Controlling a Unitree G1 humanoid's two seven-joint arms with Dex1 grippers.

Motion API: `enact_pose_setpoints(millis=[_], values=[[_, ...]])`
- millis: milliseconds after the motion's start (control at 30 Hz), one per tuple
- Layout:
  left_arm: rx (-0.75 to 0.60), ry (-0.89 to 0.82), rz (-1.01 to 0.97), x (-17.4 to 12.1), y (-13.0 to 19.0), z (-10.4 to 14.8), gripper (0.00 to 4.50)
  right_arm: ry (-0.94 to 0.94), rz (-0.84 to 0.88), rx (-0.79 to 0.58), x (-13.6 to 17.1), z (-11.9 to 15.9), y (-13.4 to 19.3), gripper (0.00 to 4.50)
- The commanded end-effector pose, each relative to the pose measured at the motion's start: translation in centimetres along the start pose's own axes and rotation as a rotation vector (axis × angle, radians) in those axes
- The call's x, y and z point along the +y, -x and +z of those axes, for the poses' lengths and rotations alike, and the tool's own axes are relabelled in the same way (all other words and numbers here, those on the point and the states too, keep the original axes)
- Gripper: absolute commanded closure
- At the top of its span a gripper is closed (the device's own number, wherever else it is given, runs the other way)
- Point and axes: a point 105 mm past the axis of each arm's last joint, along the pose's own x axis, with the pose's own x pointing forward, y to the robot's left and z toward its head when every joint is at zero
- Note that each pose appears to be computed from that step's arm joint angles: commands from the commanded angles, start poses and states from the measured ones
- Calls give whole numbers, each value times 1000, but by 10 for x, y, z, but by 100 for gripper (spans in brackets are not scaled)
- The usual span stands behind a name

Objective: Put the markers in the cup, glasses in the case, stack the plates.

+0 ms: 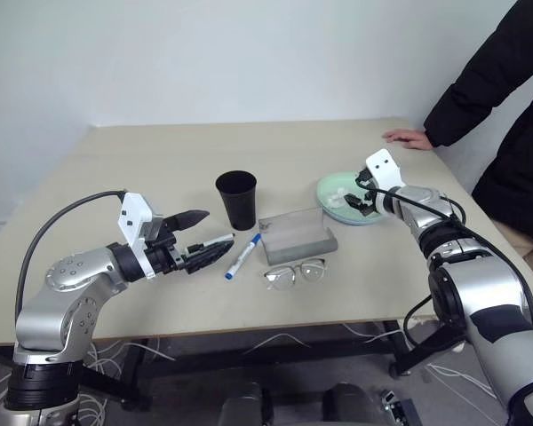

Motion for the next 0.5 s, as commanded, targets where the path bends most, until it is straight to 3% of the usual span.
enact_pose_setpoints(millis=[33,233,400,500], values=[[-23,-36,-30,-8,-6,11,0,27,-12,-154,-22,47,15,7],[-12,-50,-77,-17,-26,8,0,13,79,-241,-37,68,38,7],[52,-113,-122,-21,-49,3,0,81,326,-324,-18,87,69,7],[82,-155,-143,-23,-61,3,0,111,426,-299,-8,87,85,7]])
